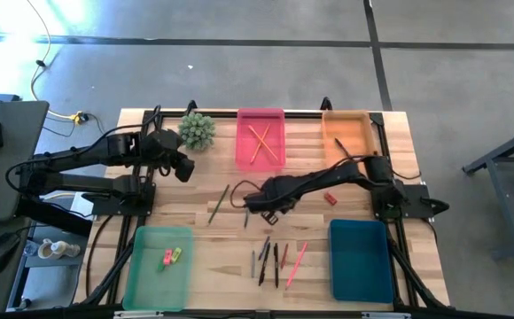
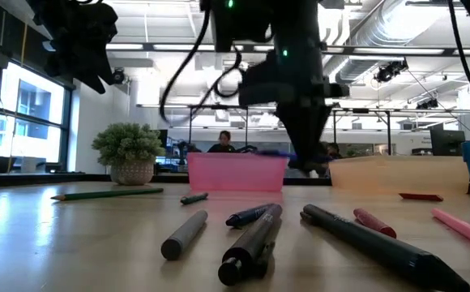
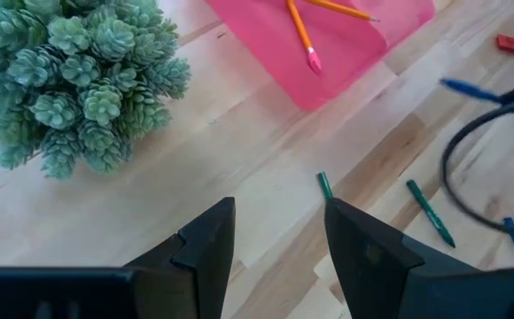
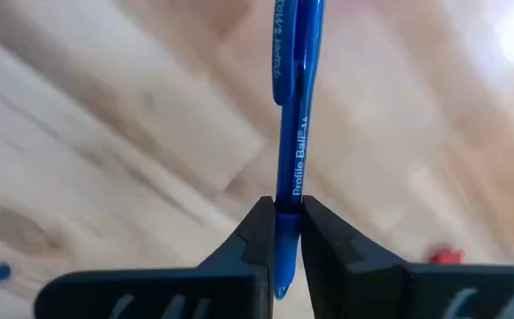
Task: Sort crayons/erasers/pens/pencils in bins
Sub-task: Put the blue pen into the orange bin
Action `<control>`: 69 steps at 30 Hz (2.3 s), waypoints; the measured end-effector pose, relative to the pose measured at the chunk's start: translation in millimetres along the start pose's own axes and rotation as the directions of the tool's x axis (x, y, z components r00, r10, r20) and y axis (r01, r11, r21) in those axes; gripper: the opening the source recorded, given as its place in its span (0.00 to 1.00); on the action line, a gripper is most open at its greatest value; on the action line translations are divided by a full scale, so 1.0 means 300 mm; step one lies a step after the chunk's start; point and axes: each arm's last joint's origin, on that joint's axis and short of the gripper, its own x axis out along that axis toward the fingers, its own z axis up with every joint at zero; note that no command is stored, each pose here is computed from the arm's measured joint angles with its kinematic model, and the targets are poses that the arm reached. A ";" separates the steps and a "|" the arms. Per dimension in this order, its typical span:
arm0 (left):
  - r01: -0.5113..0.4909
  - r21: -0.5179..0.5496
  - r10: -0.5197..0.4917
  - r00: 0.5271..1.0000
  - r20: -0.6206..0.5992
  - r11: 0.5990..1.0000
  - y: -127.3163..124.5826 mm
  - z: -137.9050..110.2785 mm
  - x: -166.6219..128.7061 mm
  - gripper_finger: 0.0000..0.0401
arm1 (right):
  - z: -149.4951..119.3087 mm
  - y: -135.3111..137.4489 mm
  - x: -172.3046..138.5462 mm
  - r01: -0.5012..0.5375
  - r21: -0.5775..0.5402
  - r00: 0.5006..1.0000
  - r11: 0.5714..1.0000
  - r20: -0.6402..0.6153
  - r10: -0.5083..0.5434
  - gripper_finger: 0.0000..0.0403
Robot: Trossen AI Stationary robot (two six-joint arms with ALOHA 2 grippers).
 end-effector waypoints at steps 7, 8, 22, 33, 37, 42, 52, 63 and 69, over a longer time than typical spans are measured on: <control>-0.015 -0.001 0.015 1.000 0.015 1.000 0.001 0.002 0.000 0.41 | 0.015 -0.097 -0.108 0.097 0.031 0.979 0.995 0.175 -0.101 0.05; -0.015 -0.001 0.015 1.000 0.017 1.000 0.001 0.003 0.000 0.41 | 0.017 -0.114 -0.121 0.118 0.038 0.974 0.992 0.192 -0.123 0.05; 0.061 -0.058 -0.059 0.997 0.039 0.996 -0.033 0.031 0.027 0.41 | 0.068 -0.354 -0.213 0.371 0.052 0.891 0.927 0.262 -0.371 0.05; 0.104 -0.137 -0.098 0.994 0.053 0.985 -0.069 0.053 0.065 0.41 | -0.060 -0.640 -0.150 0.272 0.201 0.916 0.941 0.244 -0.317 0.05; 0.160 -0.165 -0.144 0.984 0.100 0.973 -0.096 0.072 0.077 0.41 | -0.099 -0.736 -0.087 0.166 0.281 0.938 0.945 0.251 -0.239 0.05; 0.215 -0.228 -0.189 0.973 0.129 0.950 -0.122 0.089 0.094 0.41 | -0.129 -0.819 0.023 0.043 0.351 0.965 0.936 0.228 -0.130 0.05; 0.366 -0.312 -0.305 0.925 0.226 0.877 -0.185 0.126 0.096 0.41 | -0.126 -0.925 0.182 -0.008 0.359 0.984 0.933 0.171 -0.057 0.05; 0.380 -0.254 -0.320 0.915 0.246 0.890 -0.299 0.213 0.046 0.41 | -0.127 -1.016 0.242 -0.023 0.364 0.992 0.931 0.126 -0.025 0.05; 0.274 -0.237 -0.246 0.959 0.142 0.932 -0.360 0.213 0.080 0.41 | -0.116 -1.027 0.289 -0.023 0.357 0.998 0.934 0.056 0.003 0.05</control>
